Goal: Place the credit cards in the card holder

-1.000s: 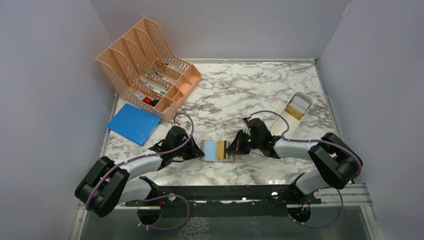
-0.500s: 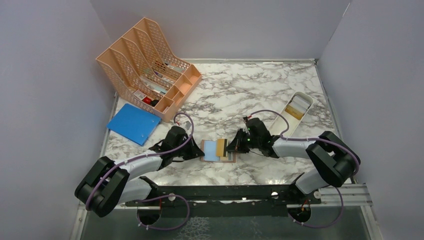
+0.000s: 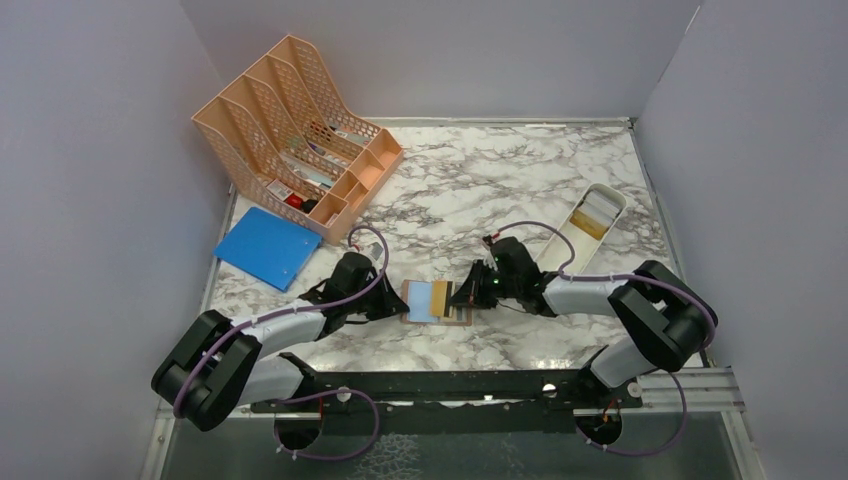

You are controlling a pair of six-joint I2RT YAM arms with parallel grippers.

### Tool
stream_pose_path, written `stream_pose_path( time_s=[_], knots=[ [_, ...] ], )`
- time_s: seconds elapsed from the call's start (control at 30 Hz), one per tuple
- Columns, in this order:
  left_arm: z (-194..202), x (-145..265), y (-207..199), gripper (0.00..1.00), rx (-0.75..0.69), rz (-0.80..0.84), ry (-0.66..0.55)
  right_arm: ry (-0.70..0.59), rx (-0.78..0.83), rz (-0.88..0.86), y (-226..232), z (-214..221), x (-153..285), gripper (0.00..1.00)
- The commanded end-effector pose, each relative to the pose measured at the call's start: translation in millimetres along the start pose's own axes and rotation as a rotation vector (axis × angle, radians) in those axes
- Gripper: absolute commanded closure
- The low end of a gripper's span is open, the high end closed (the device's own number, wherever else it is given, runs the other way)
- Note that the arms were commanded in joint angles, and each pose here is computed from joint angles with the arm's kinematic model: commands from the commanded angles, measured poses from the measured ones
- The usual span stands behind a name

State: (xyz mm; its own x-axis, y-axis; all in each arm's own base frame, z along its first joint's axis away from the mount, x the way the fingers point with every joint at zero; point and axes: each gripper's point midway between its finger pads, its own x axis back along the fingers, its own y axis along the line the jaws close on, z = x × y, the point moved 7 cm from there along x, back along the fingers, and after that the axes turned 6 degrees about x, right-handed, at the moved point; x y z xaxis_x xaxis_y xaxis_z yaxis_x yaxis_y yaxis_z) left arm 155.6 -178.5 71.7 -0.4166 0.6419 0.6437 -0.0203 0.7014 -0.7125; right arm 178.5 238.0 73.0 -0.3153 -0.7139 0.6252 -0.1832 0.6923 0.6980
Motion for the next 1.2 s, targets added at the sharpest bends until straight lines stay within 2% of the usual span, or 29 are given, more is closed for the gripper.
stream_pose_path(
  time_s=[0.0,0.6,0.9,1.07,1.17],
  knots=[
    [-2,-1,-5,1.0,-0.014,0.022,0.007,0.076,0.019,0.007,-3,11,-2,0.99],
    [-4,0,-11,1.0,-0.016,0.047,0.012,0.144,0.042,-0.023,1,9,-15,0.98],
    [-5,3,-15,1.0,-0.015,0.072,0.001,0.124,0.059,-0.003,13,2,-22,0.75],
    [-4,3,-14,1.0,-0.016,0.069,0.006,0.09,0.069,0.052,9,1,-12,0.66],
    [-4,3,-14,1.0,-0.016,0.07,0.005,0.081,0.071,0.045,11,0,-10,0.64]
  ],
)
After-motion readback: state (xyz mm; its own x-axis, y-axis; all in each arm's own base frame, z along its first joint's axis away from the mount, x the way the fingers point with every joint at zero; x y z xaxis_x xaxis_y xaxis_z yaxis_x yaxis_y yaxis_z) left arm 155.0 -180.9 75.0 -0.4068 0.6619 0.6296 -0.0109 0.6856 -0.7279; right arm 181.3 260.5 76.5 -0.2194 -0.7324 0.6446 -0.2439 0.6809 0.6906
